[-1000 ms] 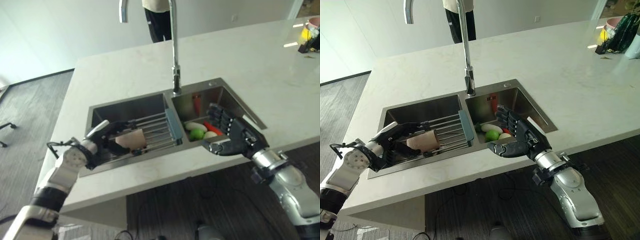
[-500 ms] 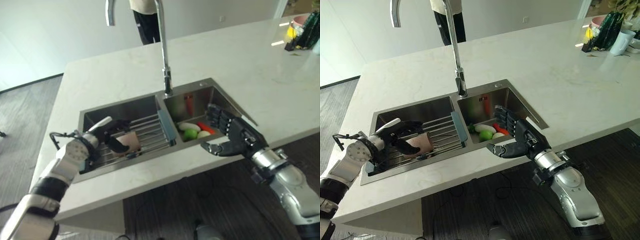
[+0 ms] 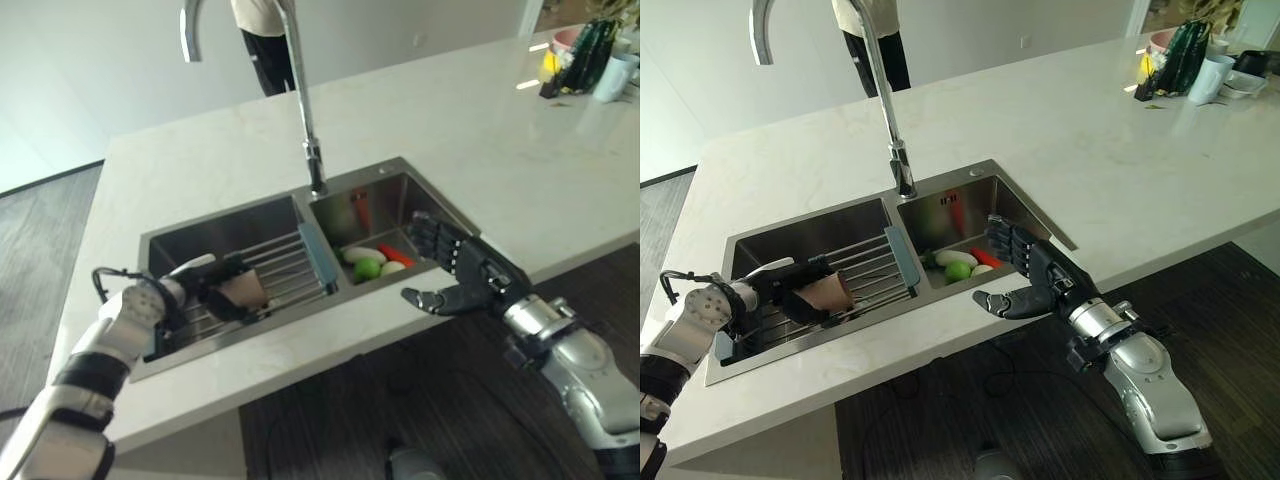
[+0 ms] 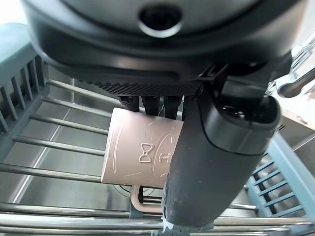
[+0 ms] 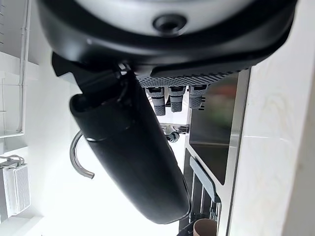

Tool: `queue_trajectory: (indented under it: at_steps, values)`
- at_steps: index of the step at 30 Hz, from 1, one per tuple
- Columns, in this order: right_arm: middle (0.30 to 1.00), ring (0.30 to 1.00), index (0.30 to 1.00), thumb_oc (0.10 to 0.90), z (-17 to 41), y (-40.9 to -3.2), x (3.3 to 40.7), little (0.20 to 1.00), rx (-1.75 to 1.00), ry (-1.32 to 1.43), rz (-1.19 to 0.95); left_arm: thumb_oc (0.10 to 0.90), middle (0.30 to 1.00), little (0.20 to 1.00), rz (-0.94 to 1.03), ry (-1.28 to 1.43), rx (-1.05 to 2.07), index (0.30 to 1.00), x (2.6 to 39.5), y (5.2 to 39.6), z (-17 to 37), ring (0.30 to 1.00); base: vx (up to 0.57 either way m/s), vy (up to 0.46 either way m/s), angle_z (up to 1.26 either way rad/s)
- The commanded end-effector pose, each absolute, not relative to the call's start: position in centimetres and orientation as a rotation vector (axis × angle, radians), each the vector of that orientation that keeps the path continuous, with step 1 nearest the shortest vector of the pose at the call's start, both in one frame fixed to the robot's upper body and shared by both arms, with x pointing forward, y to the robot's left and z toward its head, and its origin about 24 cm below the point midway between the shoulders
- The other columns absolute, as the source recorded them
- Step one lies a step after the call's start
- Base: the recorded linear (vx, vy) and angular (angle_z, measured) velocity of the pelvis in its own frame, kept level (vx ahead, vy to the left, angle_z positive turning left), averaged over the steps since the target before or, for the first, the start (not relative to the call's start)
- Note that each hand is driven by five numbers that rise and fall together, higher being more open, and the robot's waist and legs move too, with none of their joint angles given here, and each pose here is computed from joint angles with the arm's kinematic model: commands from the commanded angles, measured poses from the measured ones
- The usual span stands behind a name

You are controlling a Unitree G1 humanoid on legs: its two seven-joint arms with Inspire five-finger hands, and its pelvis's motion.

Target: Place the dishes in the dishwasher.

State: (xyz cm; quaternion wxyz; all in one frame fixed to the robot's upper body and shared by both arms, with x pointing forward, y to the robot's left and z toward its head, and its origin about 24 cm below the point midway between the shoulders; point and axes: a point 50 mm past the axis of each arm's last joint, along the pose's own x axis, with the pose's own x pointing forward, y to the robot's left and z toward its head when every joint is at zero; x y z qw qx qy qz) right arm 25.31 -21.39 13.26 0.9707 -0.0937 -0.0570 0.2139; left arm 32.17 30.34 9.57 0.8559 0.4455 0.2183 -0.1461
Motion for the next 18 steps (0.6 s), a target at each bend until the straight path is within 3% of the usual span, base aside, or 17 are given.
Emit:
queue_trajectory:
  at_steps: [1, 10, 11, 12, 13, 14, 18]
  values:
    - [0.9, 0.9, 0.9, 0.8, 18.3, -20.8, 25.5, 0.9, -0.207, -0.364, 0.47, 0.8, 0.9, 0.9, -0.205, 0.431, 1.025, 0.9, 33.1, 31.9, 12.5, 0.9, 0.0, 0.0, 0.0]
    - [0.9, 0.9, 0.9, 0.8, 18.1, -20.7, 25.4, 0.9, -0.204, -0.351, 0.477, 0.8, 0.9, 0.9, -0.164, 0.54, 0.982, 0.9, 32.4, 33.0, 10.2, 0.9, 0.0, 0.0, 0.0]
    - [0.9, 0.9, 0.9, 0.8, 18.1, -20.7, 25.4, 0.9, -0.205, -0.351, 0.477, 0.725, 0.787, 0.787, -0.175, 0.556, 0.988, 0.787, 32.4, 32.9, 10.0, 0.787, 0.0, 0.0, 0.0]
    - [0.9, 0.9, 0.9, 0.8, 18.0, -20.6, 25.4, 0.9, -0.204, -0.35, 0.478, 0.59, 0.585, 0.585, -0.179, 0.57, 0.985, 0.585, 32.3, 32.9, 9.6, 0.585, 0.0, 0.0, 0.0]
    - [0.9, 0.9, 0.9, 0.8, 18.0, -20.6, 25.4, 0.9, -0.204, -0.349, 0.478, 0.573, 0.559, 0.559, -0.177, 0.577, 0.977, 0.559, 32.2, 32.8, 9.3, 0.559, 0.0, 0.0, 0.0]
    - [0.9, 0.9, 0.9, 0.8, 17.9, -20.5, 25.4, 0.9, -0.203, -0.346, 0.478, 0.4, 0.3, 0.3, -0.177, 0.593, 0.983, 0.3, 32.0, 32.9, 8.9, 0.3, 0.0, 0.0, 0.0]
    - [0.9, 0.9, 0.9, 0.8, 17.8, -20.5, 25.3, 0.9, -0.199, -0.346, 0.477, 0.4, 0.3, 0.3, -0.167, 0.603, 0.963, 0.3, 31.6, 33.1, 7.9, 0.3, 0.0, 0.0, 0.0]
